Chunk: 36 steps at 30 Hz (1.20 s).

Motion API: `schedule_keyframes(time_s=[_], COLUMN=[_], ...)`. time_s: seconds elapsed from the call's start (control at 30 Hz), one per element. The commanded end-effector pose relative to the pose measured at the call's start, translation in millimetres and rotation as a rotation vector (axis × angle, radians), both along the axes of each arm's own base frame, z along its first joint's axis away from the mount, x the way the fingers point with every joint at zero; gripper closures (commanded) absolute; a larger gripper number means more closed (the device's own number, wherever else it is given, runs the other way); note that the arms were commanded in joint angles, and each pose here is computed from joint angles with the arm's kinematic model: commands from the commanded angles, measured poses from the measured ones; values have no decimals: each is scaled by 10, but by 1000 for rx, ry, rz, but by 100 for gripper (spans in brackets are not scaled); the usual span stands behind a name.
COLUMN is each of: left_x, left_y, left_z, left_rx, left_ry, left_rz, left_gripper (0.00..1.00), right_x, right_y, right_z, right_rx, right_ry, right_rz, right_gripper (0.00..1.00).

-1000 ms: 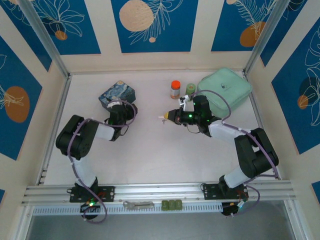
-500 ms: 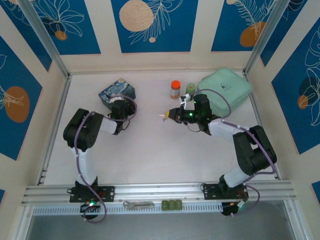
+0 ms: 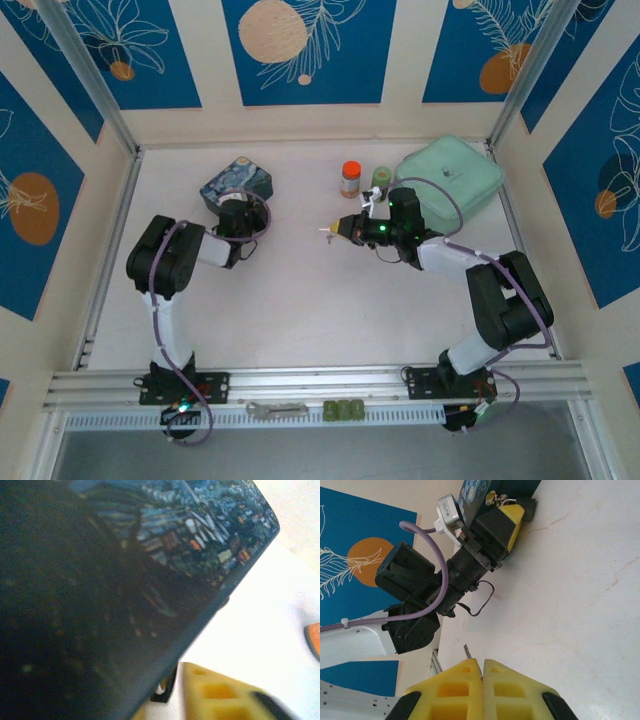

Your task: Unlock a padlock with a key

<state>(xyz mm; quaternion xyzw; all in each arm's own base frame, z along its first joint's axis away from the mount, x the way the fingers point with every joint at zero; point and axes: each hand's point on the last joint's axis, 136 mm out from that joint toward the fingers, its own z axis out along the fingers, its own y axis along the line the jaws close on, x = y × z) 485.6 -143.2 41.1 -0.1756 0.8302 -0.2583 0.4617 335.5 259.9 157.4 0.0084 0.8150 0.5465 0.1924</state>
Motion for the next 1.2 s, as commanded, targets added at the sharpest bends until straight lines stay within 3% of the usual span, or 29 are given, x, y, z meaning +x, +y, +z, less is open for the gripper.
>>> schedule_keyframes(time_s=[0.0, 0.33, 0.6, 0.77, 1.0, 1.17], left_x=[56, 69, 48, -84, -407, -679], left_y=[25, 131, 51, -66, -499, -699], left_z=[-33, -231, -209, -63, 201, 396], left_rx=[-39, -85, -127, -180, -415, -514], left_ry=[6, 87, 72, 70, 86, 115], left_rz=[11, 167, 141, 68, -120, -193], left_gripper=[61, 70, 100, 100, 100, 100], right_x=[2, -1, -24, -37, 7, 30], right_y=[15, 13, -17, -35, -29, 25], right_z=[41, 29, 18, -86, -309, -439], right_rx=[10, 7, -9, -22, -2, 39], right_ry=[-1, 3, -2, 18, 85, 131], right_rz=[10, 2, -4, -13, -54, -62], right_gripper=[100, 100, 100, 100, 100, 100])
